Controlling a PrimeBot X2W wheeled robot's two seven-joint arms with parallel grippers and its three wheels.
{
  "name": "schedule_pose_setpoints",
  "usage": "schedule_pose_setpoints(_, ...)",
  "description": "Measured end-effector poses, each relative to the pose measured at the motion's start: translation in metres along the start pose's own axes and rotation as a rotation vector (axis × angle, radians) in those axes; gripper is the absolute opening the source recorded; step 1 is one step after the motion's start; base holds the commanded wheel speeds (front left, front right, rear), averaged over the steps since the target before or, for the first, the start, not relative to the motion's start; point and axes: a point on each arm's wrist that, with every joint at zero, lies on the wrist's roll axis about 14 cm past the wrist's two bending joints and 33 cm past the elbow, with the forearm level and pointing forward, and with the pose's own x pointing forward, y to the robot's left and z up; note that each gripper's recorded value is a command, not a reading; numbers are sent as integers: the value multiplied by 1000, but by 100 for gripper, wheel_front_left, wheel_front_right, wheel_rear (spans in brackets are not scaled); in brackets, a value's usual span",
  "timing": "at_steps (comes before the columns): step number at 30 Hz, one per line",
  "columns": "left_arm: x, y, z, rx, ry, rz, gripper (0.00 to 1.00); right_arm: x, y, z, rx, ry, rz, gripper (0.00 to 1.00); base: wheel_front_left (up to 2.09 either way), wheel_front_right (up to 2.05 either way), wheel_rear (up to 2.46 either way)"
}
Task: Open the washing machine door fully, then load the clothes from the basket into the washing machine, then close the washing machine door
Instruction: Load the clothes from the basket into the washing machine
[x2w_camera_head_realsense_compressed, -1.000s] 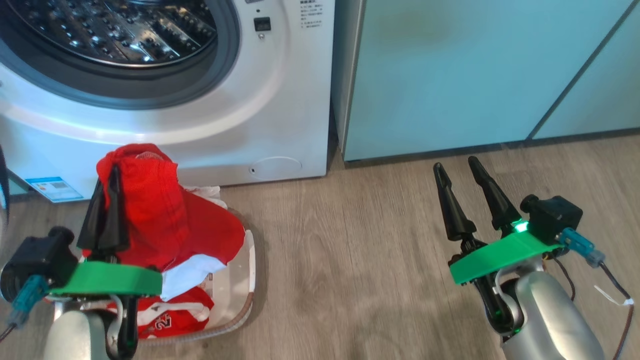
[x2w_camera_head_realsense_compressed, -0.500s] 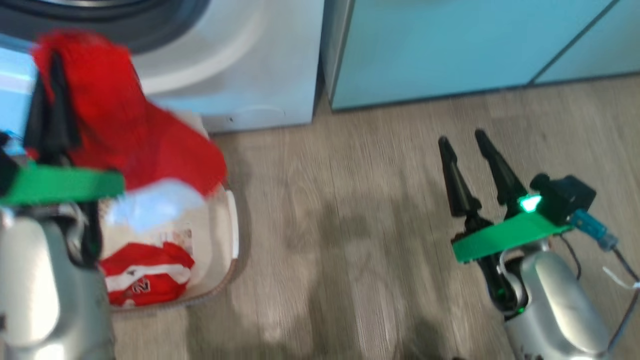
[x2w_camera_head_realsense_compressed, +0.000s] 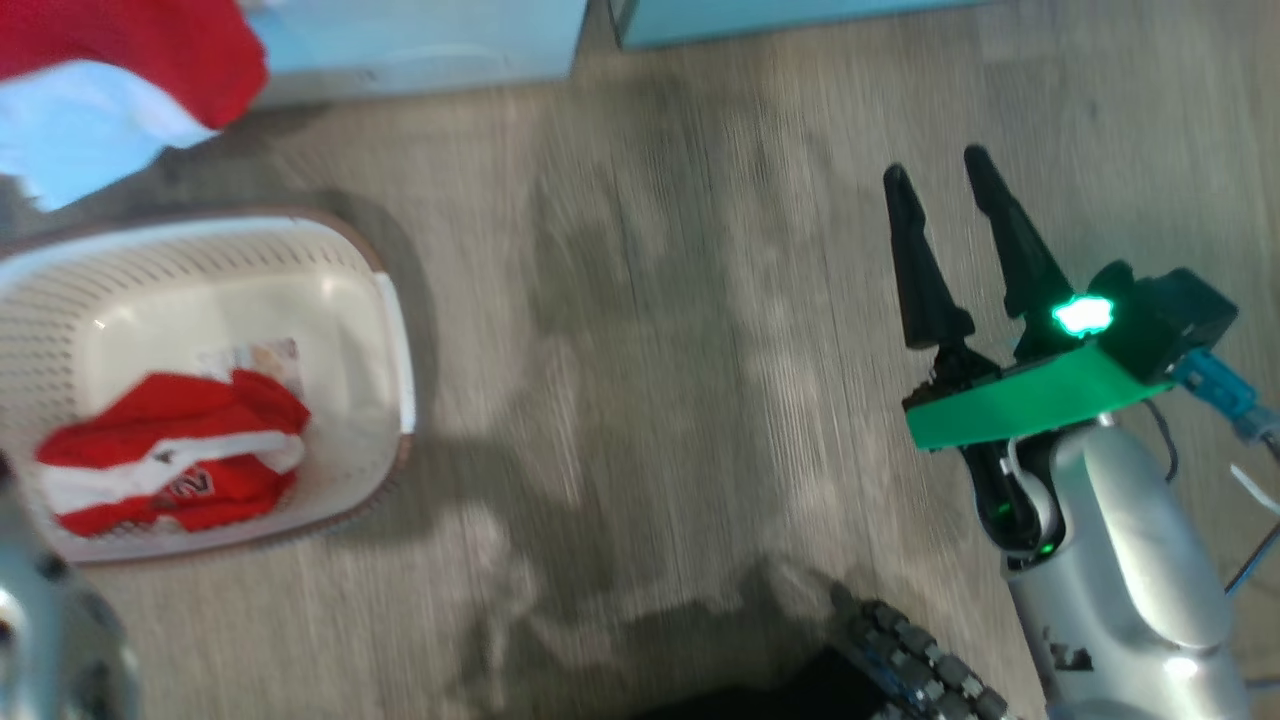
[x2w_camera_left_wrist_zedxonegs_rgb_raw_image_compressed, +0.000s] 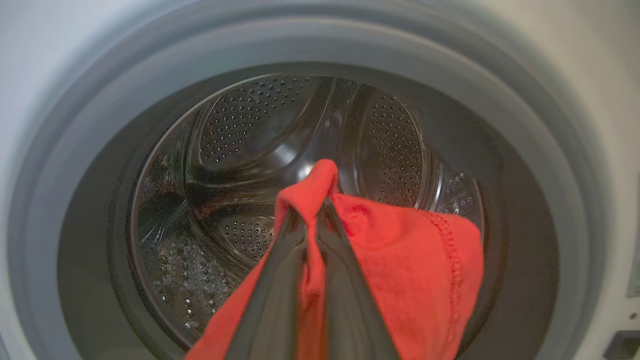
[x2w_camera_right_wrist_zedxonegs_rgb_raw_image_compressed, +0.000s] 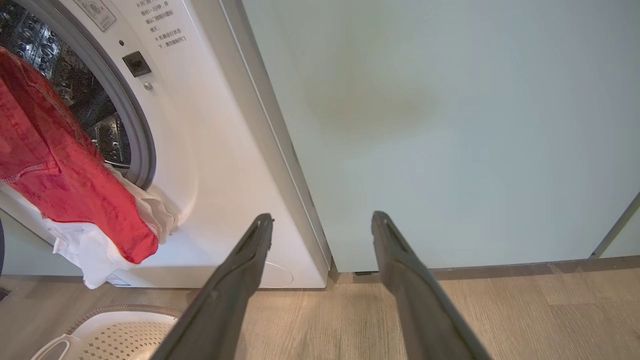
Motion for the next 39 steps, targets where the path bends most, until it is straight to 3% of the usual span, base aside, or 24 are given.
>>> schedule_pose_setpoints(10, 48, 7, -85, 7, 92, -33, 0, 11, -20, -51, 16, 108, -48, 100, 0, 0, 0)
schedule_pose_setpoints(16, 73, 14, -128, 64, 148, -71, 0, 21, -23, -74, 34, 151, -44, 100, 0, 0, 0)
schedule_pose_setpoints(20, 94, 13, -127, 60, 119, -76, 0, 20, -23, -85, 41, 181, -46, 100, 0, 0, 0)
schedule_pose_setpoints(28, 131, 19, -80, 83, -18, -57, 0, 17, -23, -90, 63, 197, -49, 100, 0, 0, 0)
schedule_pose_setpoints(39, 114, 2, -157, 110, 187, -108, 0, 17, -24, -93, 71, 206, -50, 100, 0, 0, 0)
